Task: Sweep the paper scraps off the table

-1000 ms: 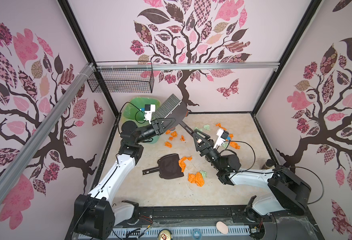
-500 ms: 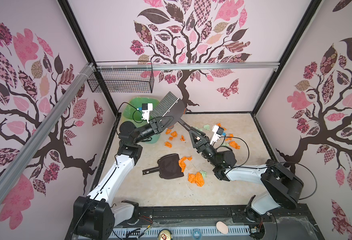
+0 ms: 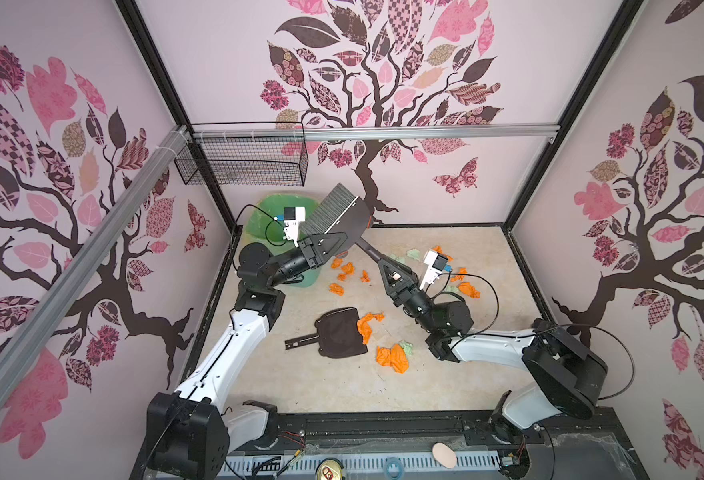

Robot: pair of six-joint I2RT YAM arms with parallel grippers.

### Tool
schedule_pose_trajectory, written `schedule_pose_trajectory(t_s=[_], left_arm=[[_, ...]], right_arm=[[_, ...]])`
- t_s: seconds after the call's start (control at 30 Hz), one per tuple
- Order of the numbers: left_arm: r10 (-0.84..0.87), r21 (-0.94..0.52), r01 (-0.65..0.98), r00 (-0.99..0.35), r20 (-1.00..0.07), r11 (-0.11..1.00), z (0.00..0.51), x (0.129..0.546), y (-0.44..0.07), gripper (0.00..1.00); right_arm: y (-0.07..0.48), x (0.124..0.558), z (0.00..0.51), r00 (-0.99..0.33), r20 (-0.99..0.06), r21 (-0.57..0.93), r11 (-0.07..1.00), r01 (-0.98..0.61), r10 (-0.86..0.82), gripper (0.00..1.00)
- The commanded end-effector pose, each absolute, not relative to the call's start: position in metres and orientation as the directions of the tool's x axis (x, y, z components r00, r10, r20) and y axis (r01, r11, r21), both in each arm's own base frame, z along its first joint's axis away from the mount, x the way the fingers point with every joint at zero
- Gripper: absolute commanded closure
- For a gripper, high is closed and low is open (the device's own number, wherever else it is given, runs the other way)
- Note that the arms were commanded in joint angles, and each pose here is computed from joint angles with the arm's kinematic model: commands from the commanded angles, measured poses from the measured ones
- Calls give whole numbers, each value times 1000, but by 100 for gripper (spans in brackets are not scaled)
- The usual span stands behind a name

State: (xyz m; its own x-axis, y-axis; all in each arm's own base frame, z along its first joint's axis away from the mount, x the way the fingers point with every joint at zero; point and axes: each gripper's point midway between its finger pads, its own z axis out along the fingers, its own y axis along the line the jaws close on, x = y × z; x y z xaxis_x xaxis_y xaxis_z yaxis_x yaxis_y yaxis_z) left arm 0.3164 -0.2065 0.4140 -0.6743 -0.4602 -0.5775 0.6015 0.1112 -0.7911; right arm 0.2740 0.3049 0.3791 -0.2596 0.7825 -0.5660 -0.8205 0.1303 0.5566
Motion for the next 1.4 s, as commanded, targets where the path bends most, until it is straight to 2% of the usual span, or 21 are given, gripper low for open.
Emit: schedule_pose_trajectory(t_s=[0.0, 0.13, 0.33, 0.4, 0.6, 0.67, 0.77, 0.97, 1.17, 1.37], left_arm=[[-407, -767, 634, -677, -613, 102, 407, 301, -213, 100], [-393, -762, 638, -676, -623, 110, 403, 300, -215, 100], [-369, -760, 637, -680, -634, 130, 393, 300, -218, 100], [-361, -757, 638, -679, -639, 140, 390, 301, -219, 94], [-343, -754, 640, -682, -646, 145, 384, 298, -225, 94], [-339, -757, 638, -687, -643, 142, 384, 298, -227, 100], [-335, -761, 634, -693, -638, 136, 384, 297, -231, 100], [-340, -767, 628, -698, -631, 132, 386, 297, -232, 100], [-357, -765, 630, -690, -630, 131, 391, 298, -229, 100], [-381, -772, 625, -689, -616, 116, 397, 300, -225, 100]], right_arm=[[280, 251, 427, -178, -492, 445, 70, -893, 852, 68], [275, 245, 429, -172, -491, 438, 71, -896, 854, 76], [267, 239, 427, -176, -509, 454, 89, -887, 843, 79], [273, 241, 420, -192, -555, 478, 121, -870, 810, 81], [253, 232, 415, -141, -568, 473, 181, -862, 811, 81], [248, 229, 418, -127, -562, 466, 186, -865, 817, 71], [240, 225, 426, -107, -524, 454, 171, -874, 845, 55], [232, 225, 438, -78, -458, 438, 148, -887, 886, 49], [247, 232, 430, -143, -456, 457, 93, -885, 878, 31], [257, 238, 412, -192, -469, 497, 79, -864, 862, 29]])
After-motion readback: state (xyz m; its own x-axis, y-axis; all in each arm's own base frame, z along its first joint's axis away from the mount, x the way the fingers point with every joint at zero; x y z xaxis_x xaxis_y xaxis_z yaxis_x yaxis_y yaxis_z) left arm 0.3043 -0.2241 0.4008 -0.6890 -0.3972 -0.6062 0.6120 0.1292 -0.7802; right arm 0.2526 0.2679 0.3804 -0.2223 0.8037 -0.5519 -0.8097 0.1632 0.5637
